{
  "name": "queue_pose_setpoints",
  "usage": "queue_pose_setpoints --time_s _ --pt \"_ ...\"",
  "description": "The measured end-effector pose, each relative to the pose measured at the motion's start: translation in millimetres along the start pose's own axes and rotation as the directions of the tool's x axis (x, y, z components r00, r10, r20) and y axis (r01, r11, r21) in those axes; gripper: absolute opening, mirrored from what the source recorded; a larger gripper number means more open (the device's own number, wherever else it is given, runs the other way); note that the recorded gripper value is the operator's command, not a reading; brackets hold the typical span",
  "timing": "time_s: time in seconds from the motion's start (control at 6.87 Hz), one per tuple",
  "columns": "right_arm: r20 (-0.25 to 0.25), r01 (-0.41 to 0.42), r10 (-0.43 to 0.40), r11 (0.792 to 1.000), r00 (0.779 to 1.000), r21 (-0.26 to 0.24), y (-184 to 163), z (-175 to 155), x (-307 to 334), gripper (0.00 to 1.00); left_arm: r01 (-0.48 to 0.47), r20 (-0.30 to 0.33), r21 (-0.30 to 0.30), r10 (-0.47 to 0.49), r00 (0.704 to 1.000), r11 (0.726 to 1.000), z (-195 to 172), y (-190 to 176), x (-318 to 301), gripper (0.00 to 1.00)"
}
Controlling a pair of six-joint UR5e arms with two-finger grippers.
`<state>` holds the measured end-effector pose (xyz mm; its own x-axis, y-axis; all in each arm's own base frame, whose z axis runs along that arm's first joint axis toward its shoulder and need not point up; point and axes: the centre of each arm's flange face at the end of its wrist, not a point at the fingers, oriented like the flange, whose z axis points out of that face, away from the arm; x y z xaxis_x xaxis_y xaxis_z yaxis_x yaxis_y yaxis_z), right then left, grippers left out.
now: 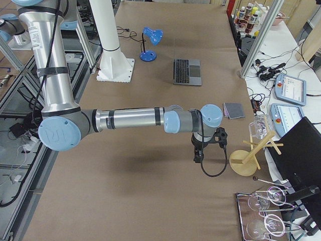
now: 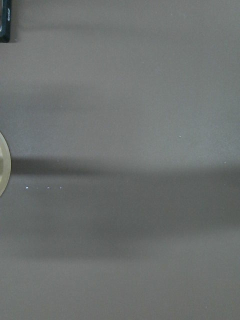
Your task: Close laptop
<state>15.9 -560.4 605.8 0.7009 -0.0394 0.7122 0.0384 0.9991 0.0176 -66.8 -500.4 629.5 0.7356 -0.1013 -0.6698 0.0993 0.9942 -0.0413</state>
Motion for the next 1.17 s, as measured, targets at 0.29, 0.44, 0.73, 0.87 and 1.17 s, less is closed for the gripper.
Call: queue_pose_setpoints --time_s 0.29,0.44,0.73,0.87,1.17 --pt "0.000 -0.001 0.001 1.000 1.000 -0.002 0 0 0 1.00 -0.001 0.000 0.001 0.001 1.000 1.000 -1 0 1 0.99" --pt "0.000 0.000 0.000 1.000 1.000 -0.001 -1 0 -1 1.00 -0.002 -0.001 0.002 0.002 1.000 1.000 -1 0 1 0.99" --pt "-0.004 0.015 -0.015 1.000 1.000 0.008 -7 -4 -8 1.00 -0.020 -0.003 0.022 0.020 1.000 1.000 -11 -11 13 0.99" --pt "-0.011 0.032 -0.032 0.999 0.999 0.011 -17 -6 -18 1.00 -0.038 -0.005 0.044 0.038 0.999 0.998 -23 -25 27 0.99" --pt "-0.015 0.093 -0.093 0.996 0.996 0.008 -37 -2 -57 1.00 -0.093 -0.035 0.089 0.096 0.995 0.992 -49 -55 67 0.99"
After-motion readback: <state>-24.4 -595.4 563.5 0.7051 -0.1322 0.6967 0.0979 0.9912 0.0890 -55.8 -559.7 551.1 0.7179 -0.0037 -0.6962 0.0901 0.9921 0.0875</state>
